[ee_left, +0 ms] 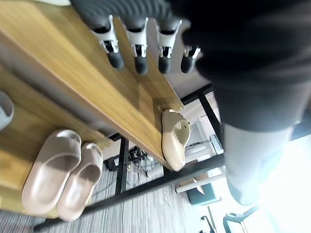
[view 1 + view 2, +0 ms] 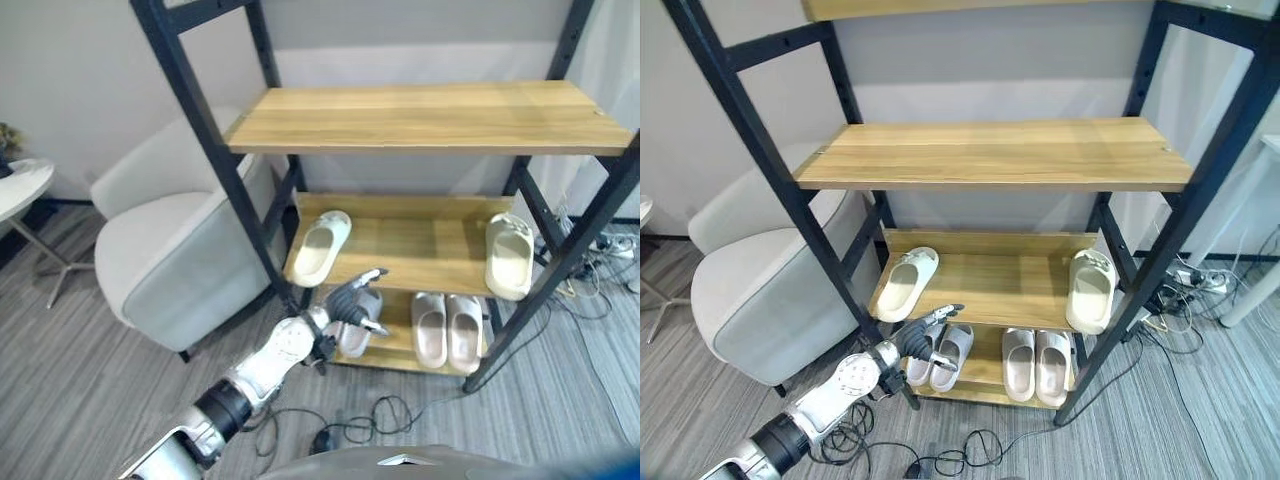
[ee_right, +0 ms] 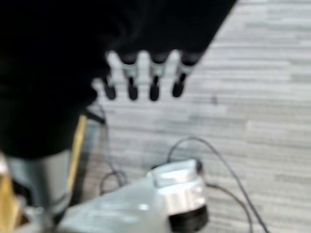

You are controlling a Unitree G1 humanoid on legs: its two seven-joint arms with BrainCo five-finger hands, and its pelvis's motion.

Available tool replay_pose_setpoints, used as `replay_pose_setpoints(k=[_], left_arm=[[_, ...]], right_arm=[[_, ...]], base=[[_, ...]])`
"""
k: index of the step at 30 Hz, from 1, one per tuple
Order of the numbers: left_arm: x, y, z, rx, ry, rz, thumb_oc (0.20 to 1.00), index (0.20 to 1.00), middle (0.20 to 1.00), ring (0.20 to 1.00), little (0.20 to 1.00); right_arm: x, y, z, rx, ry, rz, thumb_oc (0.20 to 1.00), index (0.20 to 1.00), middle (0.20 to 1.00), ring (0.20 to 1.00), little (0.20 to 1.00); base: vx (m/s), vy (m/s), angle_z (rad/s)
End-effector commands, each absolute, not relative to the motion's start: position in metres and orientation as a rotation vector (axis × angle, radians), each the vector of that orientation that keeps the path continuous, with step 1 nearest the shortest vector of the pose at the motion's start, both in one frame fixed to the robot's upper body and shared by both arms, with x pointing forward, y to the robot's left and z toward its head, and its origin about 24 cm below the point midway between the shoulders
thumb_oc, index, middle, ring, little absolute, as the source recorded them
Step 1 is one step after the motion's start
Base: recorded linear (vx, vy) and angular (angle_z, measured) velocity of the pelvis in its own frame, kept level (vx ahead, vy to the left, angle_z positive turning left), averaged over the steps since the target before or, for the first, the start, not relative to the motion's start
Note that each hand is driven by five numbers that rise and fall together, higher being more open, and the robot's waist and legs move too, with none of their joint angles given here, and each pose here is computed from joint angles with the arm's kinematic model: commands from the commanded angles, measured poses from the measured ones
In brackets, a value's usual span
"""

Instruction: Arrange the slippers neatly on the shoe rack.

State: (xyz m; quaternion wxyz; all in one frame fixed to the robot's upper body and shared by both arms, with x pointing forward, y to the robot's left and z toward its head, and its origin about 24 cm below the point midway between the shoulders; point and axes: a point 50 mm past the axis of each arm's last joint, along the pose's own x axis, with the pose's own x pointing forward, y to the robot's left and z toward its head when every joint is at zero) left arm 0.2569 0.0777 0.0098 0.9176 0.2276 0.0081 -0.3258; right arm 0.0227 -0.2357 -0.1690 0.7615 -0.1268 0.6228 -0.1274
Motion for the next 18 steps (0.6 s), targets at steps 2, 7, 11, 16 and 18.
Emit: replay_pose_setpoints(k=[2, 7, 11, 16, 18], left_arm=[[0.293, 0.069, 0.047, 0.512, -0.182, -0.507, 1.000, 1.000, 1.000, 1.000, 1.000], [0.305, 0.074, 0.049, 0.550, -0.194, -0.410, 1.000, 1.000, 1.000, 1.000, 1.000], [0.315, 0.085, 0.056, 0.584, -0.223, -0.310, 1.000, 1.000, 1.000, 1.000, 1.000], [0.324, 0.092, 0.062, 0.701, -0.278, -0.241, 1.000, 1.000, 1.000, 1.000, 1.000], [0.326, 0.093, 0.063, 0.722, -0.286, -0.233, 1.000, 1.000, 1.000, 1.000, 1.000]], right_arm=[[0.032, -0.238, -0.166, -0.288, 1.295, -0.322, 1.000, 1.000, 1.000, 1.000, 1.000], [0.029, -0.238, -0.166, -0.303, 1.293, -0.338, 1.000, 1.000, 1.000, 1.000, 1.000], [0.030, -0.235, -0.166, -0.315, 1.281, -0.347, 1.000, 1.000, 1.000, 1.000, 1.000], [0.032, -0.234, -0.166, -0.333, 1.263, -0.337, 1.000, 1.000, 1.000, 1.000, 1.000], [0.033, -0.234, -0.166, -0.337, 1.260, -0.333, 1.000, 1.000, 1.000, 1.000, 1.000]], base=[[0.01, -0.003, -0.17], [0.00, -0.002, -0.01], [0.01, -0.004, -0.03], [0.04, -0.007, -0.09], [0.00, -0.003, -0.05]])
